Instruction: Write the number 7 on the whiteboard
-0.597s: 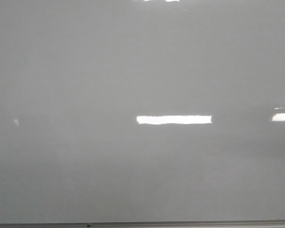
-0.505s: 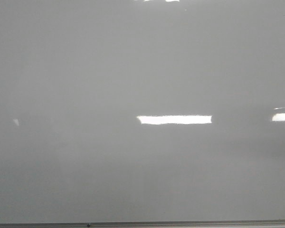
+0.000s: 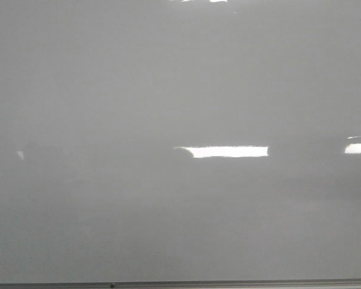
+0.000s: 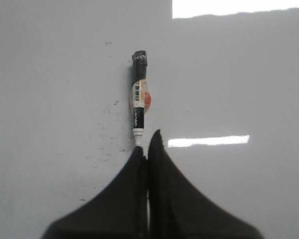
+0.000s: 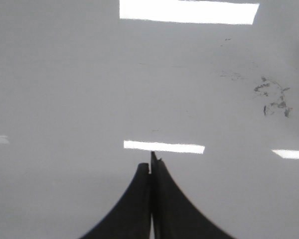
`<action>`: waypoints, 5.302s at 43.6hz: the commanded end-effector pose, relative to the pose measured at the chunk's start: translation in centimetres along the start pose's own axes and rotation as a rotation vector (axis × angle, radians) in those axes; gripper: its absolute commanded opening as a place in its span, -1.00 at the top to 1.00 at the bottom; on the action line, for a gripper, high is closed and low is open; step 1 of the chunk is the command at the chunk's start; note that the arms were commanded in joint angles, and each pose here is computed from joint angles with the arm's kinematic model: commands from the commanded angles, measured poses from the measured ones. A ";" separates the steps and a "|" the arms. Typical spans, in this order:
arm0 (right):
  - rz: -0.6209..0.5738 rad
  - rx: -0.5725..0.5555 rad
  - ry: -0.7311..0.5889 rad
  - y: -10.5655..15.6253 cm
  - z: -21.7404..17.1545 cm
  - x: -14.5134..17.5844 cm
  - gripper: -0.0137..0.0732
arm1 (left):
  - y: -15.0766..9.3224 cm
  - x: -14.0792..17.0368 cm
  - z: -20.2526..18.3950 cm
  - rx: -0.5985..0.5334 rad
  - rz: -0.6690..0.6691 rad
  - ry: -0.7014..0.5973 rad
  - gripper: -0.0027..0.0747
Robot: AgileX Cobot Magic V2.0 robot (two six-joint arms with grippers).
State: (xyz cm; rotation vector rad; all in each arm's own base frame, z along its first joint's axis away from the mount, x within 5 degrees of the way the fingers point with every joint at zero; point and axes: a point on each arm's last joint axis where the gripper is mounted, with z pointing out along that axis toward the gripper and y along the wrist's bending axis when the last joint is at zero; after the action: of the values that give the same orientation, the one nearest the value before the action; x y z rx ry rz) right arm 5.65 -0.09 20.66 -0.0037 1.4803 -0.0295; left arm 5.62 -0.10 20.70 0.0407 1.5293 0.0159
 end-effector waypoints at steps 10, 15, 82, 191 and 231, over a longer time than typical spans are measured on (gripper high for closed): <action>-0.003 0.003 -0.113 0.0 -0.2 -1.0 0.84 | 0.0 -0.4 -0.1 0.005 -0.012 -0.087 0.98; -0.003 0.005 -0.148 0.0 -0.3 -1.4 0.84 | 0.0 -0.8 -0.1 0.002 -0.022 -0.127 0.98; 0.015 -0.023 0.508 -0.1 8.8 -12.3 0.84 | 0.0 -12.5 5.3 0.049 -0.069 0.285 0.98; 0.006 -0.027 0.584 -0.1 10.1 -11.6 -0.73 | 1.8 -6.4 22.8 -0.036 -0.016 0.545 0.87; -0.064 -0.407 0.864 3.9 12.7 -13.8 -0.73 | -13.2 -15.0 15.8 0.937 0.596 0.758 0.87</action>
State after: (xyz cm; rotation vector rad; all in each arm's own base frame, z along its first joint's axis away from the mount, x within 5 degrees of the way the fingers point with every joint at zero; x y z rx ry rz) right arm 16.45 2.68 34.12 -0.2898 2.4125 0.1736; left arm 21.09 -12.67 34.30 1.3145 2.2126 -0.2055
